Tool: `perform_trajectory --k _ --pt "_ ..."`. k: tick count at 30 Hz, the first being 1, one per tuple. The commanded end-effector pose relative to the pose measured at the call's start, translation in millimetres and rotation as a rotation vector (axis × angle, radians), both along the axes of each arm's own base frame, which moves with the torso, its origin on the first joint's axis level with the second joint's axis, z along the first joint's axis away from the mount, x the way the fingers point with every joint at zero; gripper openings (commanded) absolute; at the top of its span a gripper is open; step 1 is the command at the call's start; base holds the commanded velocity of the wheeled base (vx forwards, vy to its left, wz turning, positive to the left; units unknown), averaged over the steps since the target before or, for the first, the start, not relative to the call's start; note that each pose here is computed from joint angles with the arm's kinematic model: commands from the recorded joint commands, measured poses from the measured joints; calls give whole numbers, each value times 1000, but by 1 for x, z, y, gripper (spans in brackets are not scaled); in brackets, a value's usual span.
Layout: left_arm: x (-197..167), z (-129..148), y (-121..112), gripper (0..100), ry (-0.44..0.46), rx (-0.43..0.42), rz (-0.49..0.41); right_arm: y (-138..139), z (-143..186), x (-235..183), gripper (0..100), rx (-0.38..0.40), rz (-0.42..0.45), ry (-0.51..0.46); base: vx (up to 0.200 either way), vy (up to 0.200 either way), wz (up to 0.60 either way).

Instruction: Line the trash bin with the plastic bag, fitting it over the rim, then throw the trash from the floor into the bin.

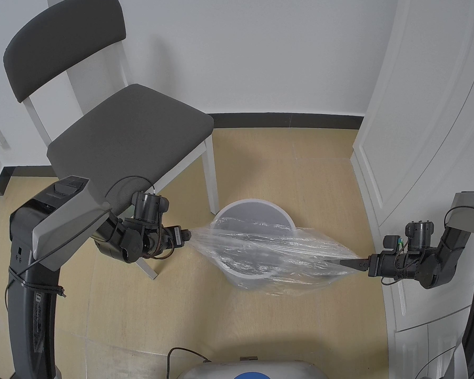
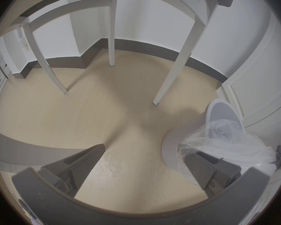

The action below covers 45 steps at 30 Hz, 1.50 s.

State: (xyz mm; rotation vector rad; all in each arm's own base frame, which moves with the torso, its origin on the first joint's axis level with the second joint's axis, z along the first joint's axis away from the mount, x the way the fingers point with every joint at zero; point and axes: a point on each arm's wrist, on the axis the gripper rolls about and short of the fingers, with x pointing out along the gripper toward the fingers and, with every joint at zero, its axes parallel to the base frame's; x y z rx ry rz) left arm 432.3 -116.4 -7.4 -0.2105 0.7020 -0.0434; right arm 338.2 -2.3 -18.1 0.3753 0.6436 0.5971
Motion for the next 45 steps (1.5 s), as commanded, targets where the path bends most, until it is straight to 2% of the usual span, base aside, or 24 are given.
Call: perform_trajectory --k 1,6,9,11,14,16,18,20,25,28,32,40,45 --pt "1 -1 1 100 7 3 5 -5 -2 0 100 1 -14 7 0 0 0" --pt "0 -1 1 100 15 4 4 -5 -1 1 100 7 -13 -15 0 0 0" --pt "-5 3 -7 100 13 1 -12 10 4 0 100 24 16 -54 0 0 0" --pt "-11 8 -13 100 12 -1 -29 31 13 0 100 72 32 -84 0 0 0" --pt "-14 11 -14 100 12 1 -34 42 22 -2 100 138 4 -106 0 0 0" --pt "-15 8 -14 100 17 5 -36 47 33 -4 100 249 -30 -155 0 0 0" --pt "-15 5 -13 100 28 9 -37 46 28 -8 100 318 -58 -85 0 0 0" --pt "-15 0 -13 100 36 21 -45 42 28 -8 100 347 -66 -56 0 0 0" --pt "-14 -13 -9 100 59 61 -58 27 24 -13 100 363 -30 -23 0 0 0" --pt "-10 -24 1 100 76 119 -27 18 24 -15 100 352 5 -39 0 0 0" --pt "-5 -28 7 100 72 172 -2 11 22 -17 100 331 -2 -56 0 0 0" --pt "-3 -25 13 100 83 175 10 -3 27 -18 100 328 2 -86 0 0 0" --pt "-6 -13 8 100 65 158 2 2 34 -17 100 311 15 -124 0 0 0"
